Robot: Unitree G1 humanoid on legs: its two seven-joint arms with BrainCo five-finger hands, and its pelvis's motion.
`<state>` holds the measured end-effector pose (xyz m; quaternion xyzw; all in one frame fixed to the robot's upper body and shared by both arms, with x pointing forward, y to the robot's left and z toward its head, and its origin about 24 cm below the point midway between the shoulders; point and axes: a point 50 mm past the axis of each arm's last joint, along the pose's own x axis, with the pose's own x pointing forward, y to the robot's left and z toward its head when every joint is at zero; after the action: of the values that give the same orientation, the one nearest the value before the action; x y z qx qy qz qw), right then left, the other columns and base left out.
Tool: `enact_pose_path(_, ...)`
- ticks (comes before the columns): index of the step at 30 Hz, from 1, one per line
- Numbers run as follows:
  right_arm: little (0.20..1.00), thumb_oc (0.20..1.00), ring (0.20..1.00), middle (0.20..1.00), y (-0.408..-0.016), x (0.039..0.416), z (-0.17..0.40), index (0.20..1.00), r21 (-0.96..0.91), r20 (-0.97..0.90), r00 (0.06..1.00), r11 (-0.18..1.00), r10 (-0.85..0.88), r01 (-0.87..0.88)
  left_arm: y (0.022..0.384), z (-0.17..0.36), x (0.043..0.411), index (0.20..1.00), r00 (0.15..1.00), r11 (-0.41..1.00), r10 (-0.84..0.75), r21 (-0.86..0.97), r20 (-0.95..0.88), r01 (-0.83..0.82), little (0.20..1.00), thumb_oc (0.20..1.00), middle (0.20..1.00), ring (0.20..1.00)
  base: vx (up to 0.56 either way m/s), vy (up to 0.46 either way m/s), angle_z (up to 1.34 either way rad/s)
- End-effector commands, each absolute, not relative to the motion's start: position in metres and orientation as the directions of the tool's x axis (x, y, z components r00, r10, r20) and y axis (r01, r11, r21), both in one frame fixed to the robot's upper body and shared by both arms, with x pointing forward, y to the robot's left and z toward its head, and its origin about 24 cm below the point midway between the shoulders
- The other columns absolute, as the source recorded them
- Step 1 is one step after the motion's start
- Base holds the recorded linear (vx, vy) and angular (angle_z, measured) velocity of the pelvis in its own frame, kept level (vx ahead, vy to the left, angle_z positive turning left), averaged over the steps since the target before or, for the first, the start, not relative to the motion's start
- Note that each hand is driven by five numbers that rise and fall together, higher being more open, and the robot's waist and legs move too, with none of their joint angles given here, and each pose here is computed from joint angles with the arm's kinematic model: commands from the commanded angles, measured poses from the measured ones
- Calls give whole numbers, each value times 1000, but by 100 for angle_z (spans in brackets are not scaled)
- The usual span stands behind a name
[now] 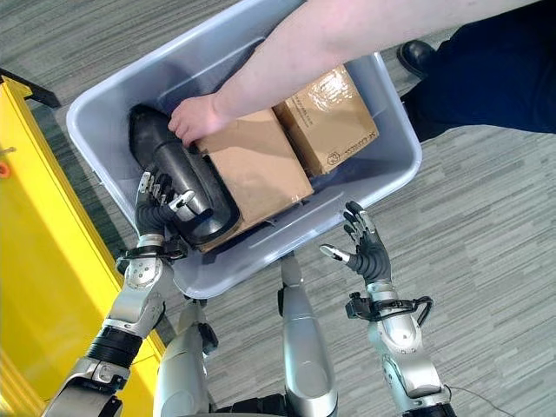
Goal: Move parts from the plastic box to the shelf.
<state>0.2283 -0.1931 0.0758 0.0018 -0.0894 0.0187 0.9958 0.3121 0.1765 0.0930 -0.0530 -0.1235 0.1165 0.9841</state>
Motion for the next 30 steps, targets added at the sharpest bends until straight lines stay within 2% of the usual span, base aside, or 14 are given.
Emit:
enact_pose_path(1,1000,1000,1000,1000,-194,234,96,1000,26,297,955,999,18,-27,189,106,315,1000,911,963,265,-44,315,-265,1000,1000,1000,1000,5,-2,-6)
enact_pose_path(30,1000,1000,1000,1000,-194,231,90,1000,19,280,960,1000,-5,0,175,62,317,1000,957,958,244,115,154,-263,1000,1000,1000,1000,1,-1,0)
